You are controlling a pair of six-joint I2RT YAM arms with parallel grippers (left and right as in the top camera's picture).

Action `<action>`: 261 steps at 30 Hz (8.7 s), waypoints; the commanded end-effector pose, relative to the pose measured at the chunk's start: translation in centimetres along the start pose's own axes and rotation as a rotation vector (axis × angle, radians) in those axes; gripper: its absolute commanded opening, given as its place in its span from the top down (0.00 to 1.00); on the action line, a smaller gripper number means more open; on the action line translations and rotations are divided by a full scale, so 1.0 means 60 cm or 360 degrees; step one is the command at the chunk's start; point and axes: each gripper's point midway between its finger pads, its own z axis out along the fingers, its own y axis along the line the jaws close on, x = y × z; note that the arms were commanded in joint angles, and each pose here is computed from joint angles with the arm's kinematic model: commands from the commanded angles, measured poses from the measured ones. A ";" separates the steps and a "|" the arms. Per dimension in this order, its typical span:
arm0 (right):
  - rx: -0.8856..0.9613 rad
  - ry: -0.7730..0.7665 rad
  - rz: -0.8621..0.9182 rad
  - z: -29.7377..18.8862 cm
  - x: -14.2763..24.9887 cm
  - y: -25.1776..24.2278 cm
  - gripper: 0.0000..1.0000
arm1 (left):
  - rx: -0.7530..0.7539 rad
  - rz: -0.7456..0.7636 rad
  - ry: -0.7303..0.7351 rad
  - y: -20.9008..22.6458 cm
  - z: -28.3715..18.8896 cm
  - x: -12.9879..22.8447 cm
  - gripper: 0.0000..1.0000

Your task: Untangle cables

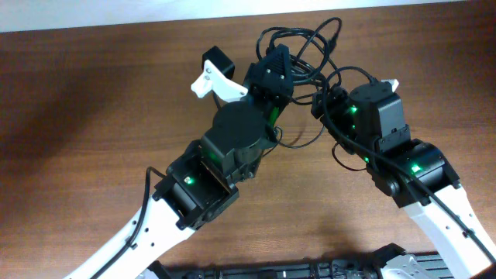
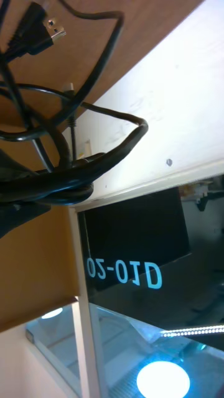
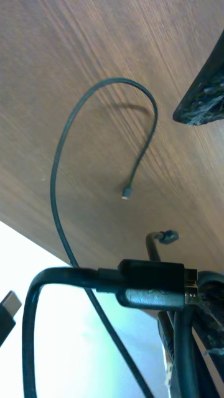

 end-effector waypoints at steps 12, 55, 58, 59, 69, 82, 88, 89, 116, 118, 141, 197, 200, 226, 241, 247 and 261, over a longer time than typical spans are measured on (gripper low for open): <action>0.0441 -0.0333 -0.0441 -0.020 -0.063 -0.082 0.21 | 0.0054 0.0266 -0.0286 -0.039 -0.024 -0.067 1.00; 0.0868 -0.0451 -0.0832 -0.057 -0.098 -0.149 0.19 | -0.0170 0.0508 -0.0636 -0.018 -0.067 -0.144 1.00; 0.0881 -0.0432 -0.0902 -0.057 -0.099 -0.149 0.19 | -0.0151 0.0535 -0.0516 -0.016 -0.059 -0.123 1.00; 0.0880 -0.0432 -0.0902 -0.057 -0.098 -0.149 0.19 | -0.0132 0.0539 -0.0460 -0.017 -0.056 -0.113 1.00; 0.0533 -0.0231 -0.1092 -0.021 -0.063 -0.088 0.01 | -0.0087 0.0592 -0.0147 -0.009 -0.043 -0.056 1.00; 0.0290 -0.0157 -0.1188 -0.008 -0.042 -0.042 0.01 | -0.0107 0.0779 -0.0136 -0.006 -0.044 -0.056 1.00; 0.0356 -0.0259 -0.0953 -0.012 -0.060 -0.051 0.01 | -0.0011 0.0801 0.0018 -0.021 -0.051 -0.031 1.00; 0.0360 -0.0263 -0.0935 -0.013 -0.061 -0.052 0.01 | 0.0008 0.0796 0.0032 -0.026 -0.054 -0.030 1.00; -0.0241 0.0011 -0.1092 0.006 0.009 0.055 0.01 | 0.0212 0.0619 -0.0251 -0.116 -0.138 -0.122 1.00; -0.0234 0.0018 -0.1092 0.009 0.010 0.054 0.01 | 0.0224 0.0611 -0.0255 -0.119 -0.136 -0.122 1.00; -0.0769 0.0309 -0.1124 0.026 0.080 0.144 0.01 | 0.0333 0.0582 -0.0201 -0.141 -0.140 -0.111 1.00; -0.0413 0.0463 -0.1397 0.092 0.060 0.025 0.00 | 0.0327 0.0709 -0.0427 -0.156 -0.135 -0.142 1.00; -0.0300 0.0437 -0.1400 0.097 0.050 0.007 0.00 | 0.0274 0.0831 -0.0514 -0.155 -0.138 -0.156 1.00; -0.0300 0.0684 -0.1810 0.080 0.092 -0.046 0.01 | -0.0033 0.1064 -0.0685 -0.110 -0.142 -0.191 1.00; -0.0877 0.0874 -0.1953 0.135 0.170 -0.019 0.02 | 0.0014 0.1077 -0.0628 -0.114 -0.138 -0.179 1.00; -0.1255 0.0956 -0.1848 0.152 0.205 0.015 0.52 | 0.0042 0.1082 -0.0598 -0.117 -0.136 -0.173 1.00; -0.1370 0.0706 -0.1812 0.031 0.164 0.093 0.96 | -0.0109 0.1170 -0.0578 -0.082 -0.129 -0.173 1.00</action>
